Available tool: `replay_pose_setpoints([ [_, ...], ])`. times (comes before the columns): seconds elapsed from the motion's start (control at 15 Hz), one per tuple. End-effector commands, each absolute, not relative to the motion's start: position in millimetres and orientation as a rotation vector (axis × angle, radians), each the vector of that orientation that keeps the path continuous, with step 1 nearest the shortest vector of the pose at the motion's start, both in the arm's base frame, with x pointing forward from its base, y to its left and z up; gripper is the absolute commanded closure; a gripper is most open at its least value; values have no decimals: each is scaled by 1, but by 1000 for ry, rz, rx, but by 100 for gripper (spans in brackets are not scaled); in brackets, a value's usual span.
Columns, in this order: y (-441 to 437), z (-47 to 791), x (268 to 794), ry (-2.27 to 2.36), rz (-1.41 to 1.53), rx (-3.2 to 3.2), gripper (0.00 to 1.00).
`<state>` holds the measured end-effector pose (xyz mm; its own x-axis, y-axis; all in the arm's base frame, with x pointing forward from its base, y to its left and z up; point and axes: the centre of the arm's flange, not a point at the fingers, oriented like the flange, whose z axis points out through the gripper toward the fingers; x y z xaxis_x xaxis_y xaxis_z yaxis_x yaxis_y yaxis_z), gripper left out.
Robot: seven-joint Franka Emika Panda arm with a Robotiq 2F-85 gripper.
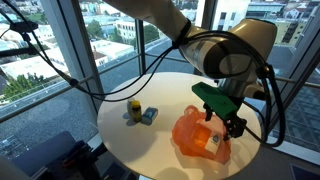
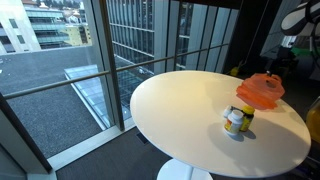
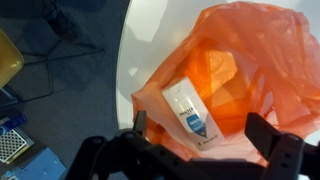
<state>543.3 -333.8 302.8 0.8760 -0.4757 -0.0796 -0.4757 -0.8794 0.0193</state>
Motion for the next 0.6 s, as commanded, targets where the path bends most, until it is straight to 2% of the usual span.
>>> replay_pose_setpoints([
  [0.0,-327,293,546,768,120,-3058,0],
  [0.53,-312,261,554,727,217,-3092,0],
])
